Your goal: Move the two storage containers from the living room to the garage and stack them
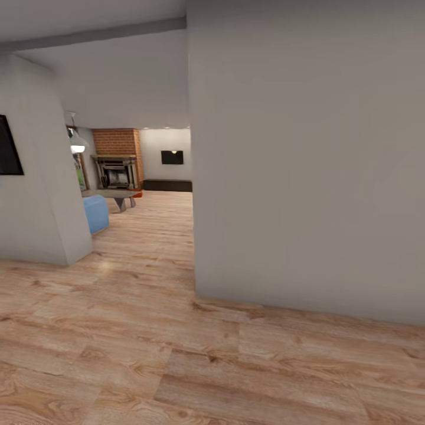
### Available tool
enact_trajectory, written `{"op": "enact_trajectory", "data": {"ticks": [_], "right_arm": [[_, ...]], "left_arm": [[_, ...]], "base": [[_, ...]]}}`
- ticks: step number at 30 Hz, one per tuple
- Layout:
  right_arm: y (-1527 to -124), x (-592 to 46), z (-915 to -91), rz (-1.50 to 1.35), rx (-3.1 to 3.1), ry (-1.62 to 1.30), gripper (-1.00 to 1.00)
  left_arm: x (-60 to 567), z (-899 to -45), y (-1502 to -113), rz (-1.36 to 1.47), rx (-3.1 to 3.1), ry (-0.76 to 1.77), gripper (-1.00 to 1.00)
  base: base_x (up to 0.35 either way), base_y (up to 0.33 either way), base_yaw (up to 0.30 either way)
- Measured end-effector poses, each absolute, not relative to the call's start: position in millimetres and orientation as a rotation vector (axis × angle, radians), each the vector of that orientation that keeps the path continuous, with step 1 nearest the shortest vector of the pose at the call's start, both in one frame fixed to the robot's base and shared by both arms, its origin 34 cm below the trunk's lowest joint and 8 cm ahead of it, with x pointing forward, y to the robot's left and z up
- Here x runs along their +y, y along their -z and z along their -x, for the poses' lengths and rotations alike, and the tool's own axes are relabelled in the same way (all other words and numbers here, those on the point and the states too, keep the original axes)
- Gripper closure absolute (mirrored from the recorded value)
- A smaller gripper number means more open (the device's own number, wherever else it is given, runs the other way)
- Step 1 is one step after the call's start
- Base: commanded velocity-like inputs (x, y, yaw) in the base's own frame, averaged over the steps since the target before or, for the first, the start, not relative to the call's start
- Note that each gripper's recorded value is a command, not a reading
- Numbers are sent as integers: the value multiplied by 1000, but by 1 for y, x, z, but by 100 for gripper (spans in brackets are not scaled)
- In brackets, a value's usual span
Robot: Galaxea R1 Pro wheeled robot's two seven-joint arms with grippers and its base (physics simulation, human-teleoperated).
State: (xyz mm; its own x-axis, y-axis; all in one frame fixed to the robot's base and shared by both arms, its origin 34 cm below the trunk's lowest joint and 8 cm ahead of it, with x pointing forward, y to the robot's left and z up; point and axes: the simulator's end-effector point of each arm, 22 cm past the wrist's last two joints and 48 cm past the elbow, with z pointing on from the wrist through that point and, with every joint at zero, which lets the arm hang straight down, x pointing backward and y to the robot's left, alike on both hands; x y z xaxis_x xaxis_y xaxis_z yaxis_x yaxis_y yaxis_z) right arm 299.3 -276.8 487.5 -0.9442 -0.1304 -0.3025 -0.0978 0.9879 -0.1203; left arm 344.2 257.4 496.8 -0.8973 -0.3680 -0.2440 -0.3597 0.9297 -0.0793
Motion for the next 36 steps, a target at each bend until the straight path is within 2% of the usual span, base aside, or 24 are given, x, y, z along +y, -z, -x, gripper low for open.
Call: {"op": "enact_trajectory", "data": {"ticks": [27, 36], "right_arm": [[-488, -274, -300, 187, 2814, 145, -100], [-488, -278, -302, 170, 2805, 154, -100]], "left_arm": [[257, -344, -497, 545, 2832, 47, -100], [257, -344, -497, 545, 2832, 47, -100]], "base": [[323, 0, 297], [323, 0, 40]]}}
